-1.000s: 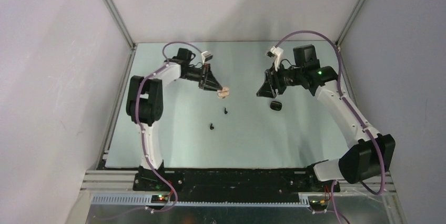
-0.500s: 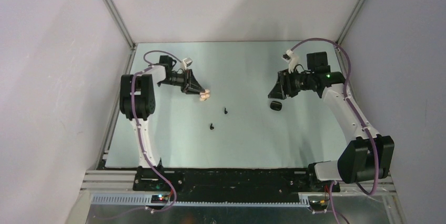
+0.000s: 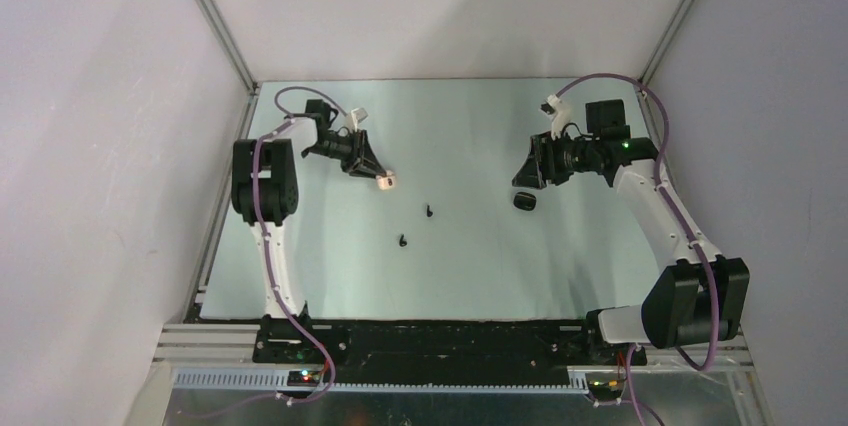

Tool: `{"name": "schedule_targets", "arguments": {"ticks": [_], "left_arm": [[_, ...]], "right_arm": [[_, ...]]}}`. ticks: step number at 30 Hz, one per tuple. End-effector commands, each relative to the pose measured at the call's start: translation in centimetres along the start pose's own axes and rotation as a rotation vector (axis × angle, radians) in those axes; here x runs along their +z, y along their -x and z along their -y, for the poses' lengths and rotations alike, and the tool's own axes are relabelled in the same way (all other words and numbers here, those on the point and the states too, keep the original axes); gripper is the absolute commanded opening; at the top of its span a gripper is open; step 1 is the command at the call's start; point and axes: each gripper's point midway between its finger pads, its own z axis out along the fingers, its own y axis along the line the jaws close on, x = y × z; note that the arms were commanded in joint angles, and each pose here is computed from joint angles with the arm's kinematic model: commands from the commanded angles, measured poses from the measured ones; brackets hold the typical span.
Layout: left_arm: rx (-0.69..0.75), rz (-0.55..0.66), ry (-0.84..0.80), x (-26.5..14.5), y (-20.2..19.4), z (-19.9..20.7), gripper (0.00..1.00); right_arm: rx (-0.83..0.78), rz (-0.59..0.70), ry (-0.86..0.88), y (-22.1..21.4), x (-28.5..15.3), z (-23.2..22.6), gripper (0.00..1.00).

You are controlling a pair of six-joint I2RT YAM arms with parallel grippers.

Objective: Insert the wireless bluetooth earbuds into the charging case
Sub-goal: Place the charging case at the center of the board, then pick up the charging case at the center of the board.

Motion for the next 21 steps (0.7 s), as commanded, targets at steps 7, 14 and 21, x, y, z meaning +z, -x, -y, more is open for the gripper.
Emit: {"name": "schedule_targets", "arguments": {"ticks": [7, 14, 21], "left_arm": [[0.320, 0.137, 0.346, -5.7, 5.6, -0.5, 0.84], [0.600, 0.272, 0.638, -12.5, 8.3, 3.8, 0.84], [0.699, 0.592, 0.676, -17.1, 6.1, 13.3, 0.85]], "right_arm": [[-0.038, 0.004, -0.069, -0.1, 0.5, 2.1, 0.60], [-0.219, -0.080, -0.108, -1.6, 1.5, 5.0, 0.59], [-0.391, -0.272, -0.237, -4.4, 3.8, 9.9, 0.60]]}}
